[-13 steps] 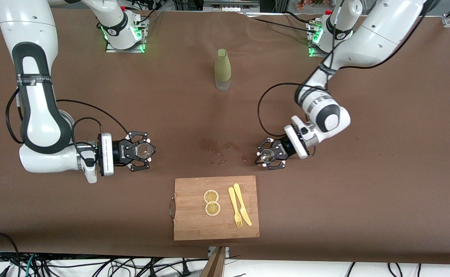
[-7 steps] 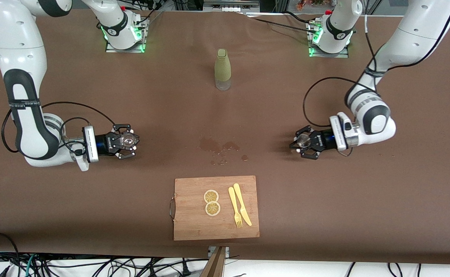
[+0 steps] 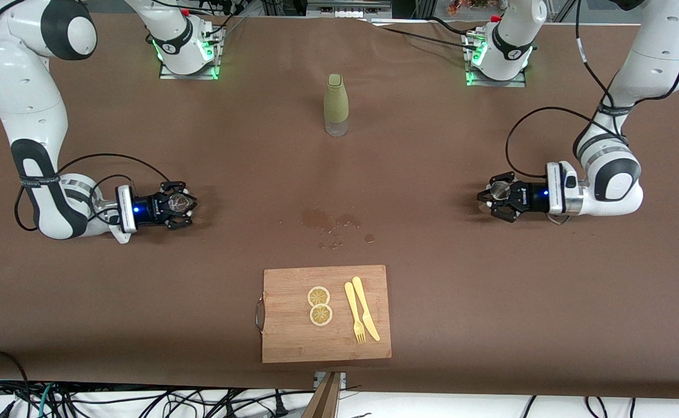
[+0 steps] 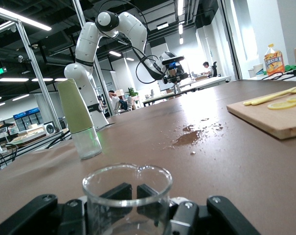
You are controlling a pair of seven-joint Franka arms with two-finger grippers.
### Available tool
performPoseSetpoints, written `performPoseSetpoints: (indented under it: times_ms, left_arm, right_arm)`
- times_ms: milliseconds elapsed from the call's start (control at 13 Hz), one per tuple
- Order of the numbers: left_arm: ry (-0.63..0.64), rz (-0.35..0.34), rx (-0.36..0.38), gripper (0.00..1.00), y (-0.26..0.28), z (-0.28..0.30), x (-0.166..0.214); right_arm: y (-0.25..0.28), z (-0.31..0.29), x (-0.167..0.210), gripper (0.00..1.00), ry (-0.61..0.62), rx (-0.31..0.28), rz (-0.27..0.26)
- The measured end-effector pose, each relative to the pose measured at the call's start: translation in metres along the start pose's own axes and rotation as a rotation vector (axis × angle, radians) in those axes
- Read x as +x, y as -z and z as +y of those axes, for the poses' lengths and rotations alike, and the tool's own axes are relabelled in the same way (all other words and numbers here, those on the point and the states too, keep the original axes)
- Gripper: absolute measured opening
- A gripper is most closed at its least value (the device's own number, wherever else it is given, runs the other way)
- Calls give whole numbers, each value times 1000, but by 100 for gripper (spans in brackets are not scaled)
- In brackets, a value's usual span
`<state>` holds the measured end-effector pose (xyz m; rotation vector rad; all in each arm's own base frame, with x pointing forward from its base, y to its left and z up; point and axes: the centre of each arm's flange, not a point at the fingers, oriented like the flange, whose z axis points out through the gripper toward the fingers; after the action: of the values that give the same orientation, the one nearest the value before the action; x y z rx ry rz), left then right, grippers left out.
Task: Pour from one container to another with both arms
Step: 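Carry the glass cup and the jigger back apart to their starting spots, then lower the glass cup and the jigger onto the table and open both grippers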
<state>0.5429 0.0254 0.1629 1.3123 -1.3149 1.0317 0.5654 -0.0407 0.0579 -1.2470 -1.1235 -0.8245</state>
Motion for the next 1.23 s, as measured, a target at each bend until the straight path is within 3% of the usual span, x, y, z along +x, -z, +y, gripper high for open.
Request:
performPoseSetpoints:
  times_ms: [230,843,920,1227]
  left_arm:
    - [-14,6,-31,10,19,5,-32]
    - [-12,22,-36,10,28,8,-74]
    - [-8,20,-38,10,30,9,-78]
    - [6,19,-36,10,32,11,-88]
  right_arm:
    - [0,8,-15,13,-7,-55,-59]
    - [-22,25,-3,13,25,-47,-98]
    - [-24,25,-3,19,26,-44,-98]
    - [-19,25,-1,66,31,-37,-117]
